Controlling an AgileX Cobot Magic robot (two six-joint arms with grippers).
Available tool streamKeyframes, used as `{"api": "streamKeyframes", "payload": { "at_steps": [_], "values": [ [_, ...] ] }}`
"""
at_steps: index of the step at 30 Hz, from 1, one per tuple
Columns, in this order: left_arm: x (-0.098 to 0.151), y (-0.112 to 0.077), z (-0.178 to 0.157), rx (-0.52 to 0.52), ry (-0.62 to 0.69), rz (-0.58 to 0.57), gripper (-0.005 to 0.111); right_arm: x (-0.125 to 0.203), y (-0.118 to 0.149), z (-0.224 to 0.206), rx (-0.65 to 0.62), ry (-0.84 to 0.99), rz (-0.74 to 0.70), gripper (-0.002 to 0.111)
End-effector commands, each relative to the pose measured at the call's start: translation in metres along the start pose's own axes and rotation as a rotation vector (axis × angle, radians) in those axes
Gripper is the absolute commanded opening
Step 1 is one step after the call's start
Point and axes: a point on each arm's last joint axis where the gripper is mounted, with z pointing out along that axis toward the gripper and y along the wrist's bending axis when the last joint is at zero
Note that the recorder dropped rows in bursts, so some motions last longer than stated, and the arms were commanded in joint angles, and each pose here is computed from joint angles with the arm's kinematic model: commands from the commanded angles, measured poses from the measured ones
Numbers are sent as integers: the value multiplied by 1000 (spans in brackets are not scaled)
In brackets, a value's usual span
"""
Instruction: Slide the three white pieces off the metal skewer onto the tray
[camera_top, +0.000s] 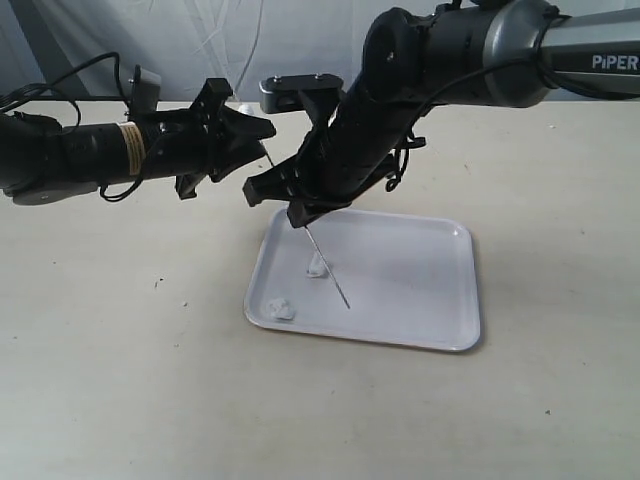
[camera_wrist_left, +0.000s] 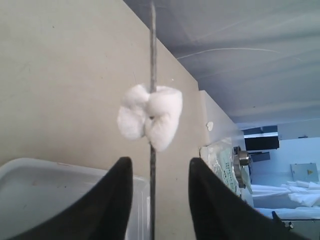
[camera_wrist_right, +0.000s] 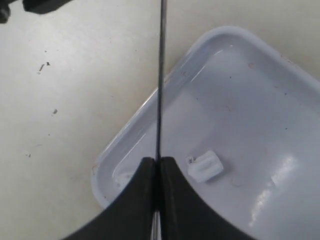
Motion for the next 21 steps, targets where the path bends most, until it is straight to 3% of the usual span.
{"api": "streamKeyframes", "payload": {
  "at_steps": [1,11,21],
  "values": [
    [-6,-2,-1,17,-70,-14,37,0,-2,-4,23,7,-4,-1],
    [-9,9,-2,-108,-100,10,37,2,0,-6,14,37,0,-1],
    [-11,10,-2,-117,-131,8,37,2,1,-9,9,31,2,-1]
  ]
}}
